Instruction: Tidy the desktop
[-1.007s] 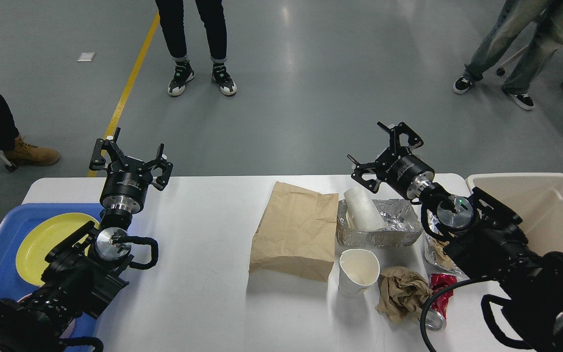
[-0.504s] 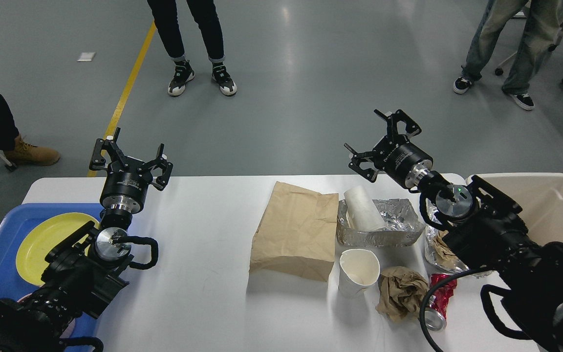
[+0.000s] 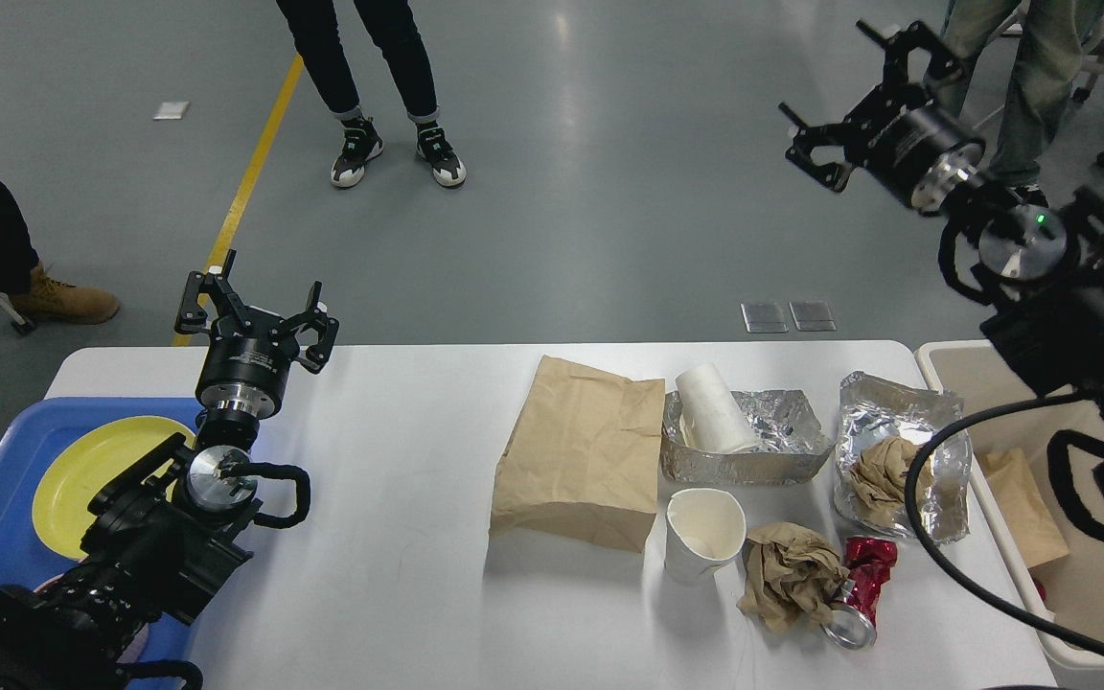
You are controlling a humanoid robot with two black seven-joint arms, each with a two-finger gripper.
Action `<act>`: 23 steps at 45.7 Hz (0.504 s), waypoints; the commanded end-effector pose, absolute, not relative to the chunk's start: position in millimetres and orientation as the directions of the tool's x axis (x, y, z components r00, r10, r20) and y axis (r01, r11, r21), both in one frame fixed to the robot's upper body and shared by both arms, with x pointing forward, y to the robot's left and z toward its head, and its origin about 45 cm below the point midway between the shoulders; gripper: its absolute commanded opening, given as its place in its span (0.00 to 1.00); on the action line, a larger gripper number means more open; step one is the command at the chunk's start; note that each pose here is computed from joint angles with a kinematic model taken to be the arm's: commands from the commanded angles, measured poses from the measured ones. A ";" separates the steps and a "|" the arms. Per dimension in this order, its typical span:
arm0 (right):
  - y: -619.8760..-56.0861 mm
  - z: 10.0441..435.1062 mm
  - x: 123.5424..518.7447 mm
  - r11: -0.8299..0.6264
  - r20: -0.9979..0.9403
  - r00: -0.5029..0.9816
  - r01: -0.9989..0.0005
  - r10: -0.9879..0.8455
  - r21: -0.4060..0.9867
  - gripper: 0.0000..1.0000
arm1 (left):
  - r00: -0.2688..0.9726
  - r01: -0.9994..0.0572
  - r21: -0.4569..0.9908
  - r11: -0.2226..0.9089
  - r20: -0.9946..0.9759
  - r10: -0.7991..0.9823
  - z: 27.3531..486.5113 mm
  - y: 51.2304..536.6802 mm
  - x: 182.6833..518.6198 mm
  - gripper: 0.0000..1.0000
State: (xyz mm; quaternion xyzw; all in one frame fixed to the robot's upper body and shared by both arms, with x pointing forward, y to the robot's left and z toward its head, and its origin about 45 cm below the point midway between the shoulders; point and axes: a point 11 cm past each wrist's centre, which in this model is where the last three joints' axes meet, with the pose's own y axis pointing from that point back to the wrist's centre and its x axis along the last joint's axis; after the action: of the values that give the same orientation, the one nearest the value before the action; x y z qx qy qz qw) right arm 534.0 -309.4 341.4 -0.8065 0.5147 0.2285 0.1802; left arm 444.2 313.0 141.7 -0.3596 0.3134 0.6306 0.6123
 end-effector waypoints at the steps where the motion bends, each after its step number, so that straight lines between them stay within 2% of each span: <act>1: -323.1 370.8 537.3 -0.415 -0.384 0.382 -0.910 -0.841 0.004 1.00 | 0.008 -0.998 -0.045 -0.054 -0.837 0.547 141.6 313.0 444.2 0.96; 8: -359.2 386.3 532.5 -0.370 -0.172 0.348 -0.922 -0.922 0.117 1.00 | 0.008 -0.998 -0.045 -0.054 -0.837 0.547 141.6 313.0 444.2 0.96; 13: -397.8 412.1 524.6 -0.286 0.061 0.305 -0.933 -0.950 0.218 1.00 | 0.008 -0.998 -0.045 -0.054 -0.837 0.547 141.6 313.0 444.2 0.96; 17: -411.6 433.8 519.6 -0.233 0.258 0.314 -0.924 -0.914 0.302 1.00 | 0.008 -0.998 -0.045 -0.054 -0.837 0.547 141.6 313.0 444.2 0.96; 23: -410.1 460.1 505.0 -0.210 0.462 0.422 -0.872 -0.780 0.443 1.00 | 0.008 -0.998 -0.045 -0.054 -0.837 0.547 141.6 313.0 444.2 0.96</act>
State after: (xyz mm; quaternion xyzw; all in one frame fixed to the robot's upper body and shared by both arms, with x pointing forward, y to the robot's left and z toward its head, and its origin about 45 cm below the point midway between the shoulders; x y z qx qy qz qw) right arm 516.5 -407.5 442.7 -0.7880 0.5660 -0.0320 -0.2401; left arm 444.2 313.0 141.7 -0.3596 0.3135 0.6306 0.6123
